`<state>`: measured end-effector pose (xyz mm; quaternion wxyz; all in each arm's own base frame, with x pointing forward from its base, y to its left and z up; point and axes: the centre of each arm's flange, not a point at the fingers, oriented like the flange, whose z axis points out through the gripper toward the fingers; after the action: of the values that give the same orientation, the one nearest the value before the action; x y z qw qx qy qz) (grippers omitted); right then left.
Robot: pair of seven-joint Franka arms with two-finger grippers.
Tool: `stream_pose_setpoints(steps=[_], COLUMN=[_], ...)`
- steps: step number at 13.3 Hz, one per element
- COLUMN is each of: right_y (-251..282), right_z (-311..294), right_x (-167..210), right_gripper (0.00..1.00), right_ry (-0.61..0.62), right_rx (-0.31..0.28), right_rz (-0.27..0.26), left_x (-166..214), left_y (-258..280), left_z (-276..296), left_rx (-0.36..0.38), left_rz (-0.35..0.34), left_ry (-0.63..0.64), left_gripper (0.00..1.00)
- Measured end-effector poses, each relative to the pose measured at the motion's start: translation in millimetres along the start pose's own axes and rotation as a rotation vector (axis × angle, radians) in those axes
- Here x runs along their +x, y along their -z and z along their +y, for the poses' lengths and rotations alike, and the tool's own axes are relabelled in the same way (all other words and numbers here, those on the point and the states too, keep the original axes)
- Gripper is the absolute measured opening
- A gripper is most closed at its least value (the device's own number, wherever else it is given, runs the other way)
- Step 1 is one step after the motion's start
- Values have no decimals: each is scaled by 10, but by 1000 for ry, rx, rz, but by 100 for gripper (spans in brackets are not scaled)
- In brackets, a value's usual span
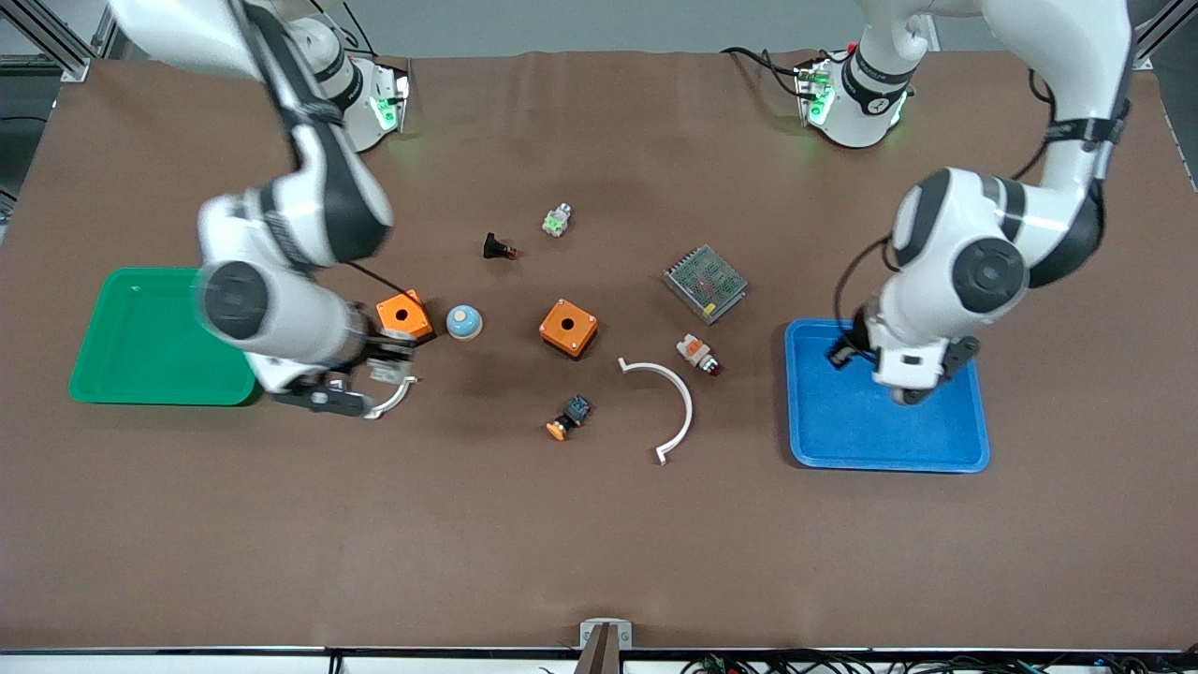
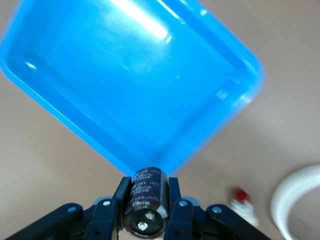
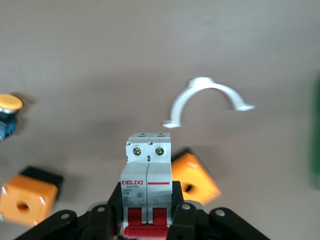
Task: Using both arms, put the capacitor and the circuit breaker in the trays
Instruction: 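Carry the breaker to the green tray while the left gripper carries the capacitor, then open the right gripper on the breaker while the left gripper releases the capacitor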
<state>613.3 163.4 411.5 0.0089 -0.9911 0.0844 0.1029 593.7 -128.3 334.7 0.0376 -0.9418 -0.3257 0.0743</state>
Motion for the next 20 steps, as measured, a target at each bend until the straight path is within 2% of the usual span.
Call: stream_pose_setpoints(steps=[2,5,9,11,16,18,20], right_y=[317,339,-50,-458,-1335,-1534,-1710], right_z=[819,2205,3780,4143,4321,4411,4433], right_x=[64,277,436,460,336,279,251], right_gripper=[40,40,40,40,40,40,40], right_ry=[46,141,207,190,155,138,132], right_rx=[15,4,-17,-12,-3,3,-7], right_rz=[-33,-39,45,53,50,44,78], left_x=[410,721,853,844,870,887,912], left_y=[-438,-1026,-1436,-1432,-1357,-1340,-1277], left_z=[-305,-602,-839,-802,-679,-633,-597], left_rx=[46,23,3,-8,-43,-49,-60], left_rz=[-15,-25,-36,-28,5,11,23], left_ry=[32,30,30,25,14,10,8], left_gripper=[34,34,34,34,34,52,72])
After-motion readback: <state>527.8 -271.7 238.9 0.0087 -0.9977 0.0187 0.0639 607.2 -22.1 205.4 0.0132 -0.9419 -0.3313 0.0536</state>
